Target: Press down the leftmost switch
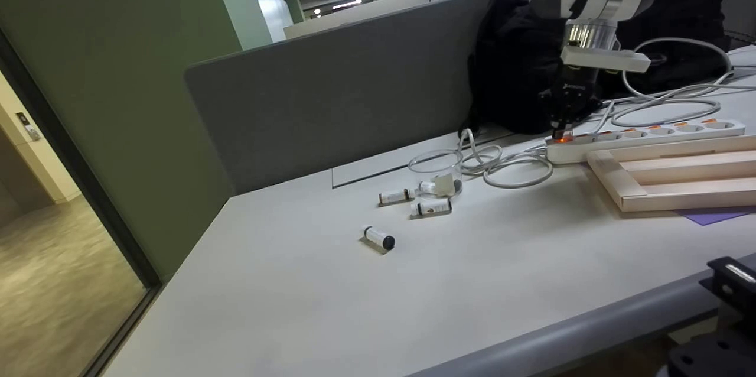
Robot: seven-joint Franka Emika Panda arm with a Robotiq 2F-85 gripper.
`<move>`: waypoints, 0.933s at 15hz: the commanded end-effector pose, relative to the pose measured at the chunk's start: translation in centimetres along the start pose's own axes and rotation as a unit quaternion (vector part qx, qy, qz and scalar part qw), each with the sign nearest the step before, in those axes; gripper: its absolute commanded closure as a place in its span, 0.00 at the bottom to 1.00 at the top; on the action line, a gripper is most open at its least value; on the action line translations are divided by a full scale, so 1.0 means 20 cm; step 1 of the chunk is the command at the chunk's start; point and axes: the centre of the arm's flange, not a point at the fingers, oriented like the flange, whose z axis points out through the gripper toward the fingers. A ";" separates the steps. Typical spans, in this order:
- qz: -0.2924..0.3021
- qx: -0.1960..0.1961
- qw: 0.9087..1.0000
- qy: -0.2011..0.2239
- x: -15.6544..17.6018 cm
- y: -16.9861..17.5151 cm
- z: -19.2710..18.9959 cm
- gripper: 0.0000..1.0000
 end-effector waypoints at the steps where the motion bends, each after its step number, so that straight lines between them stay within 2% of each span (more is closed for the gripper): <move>1: 0.015 -0.020 1.000 0.003 0.04 -0.04 0.07 1.00; 11: 0.008 -0.118 0.993 0.002 -0.01 -0.05 0.15 1.00; 14: 0.006 -0.135 0.991 0.007 -0.02 -0.05 0.14 1.00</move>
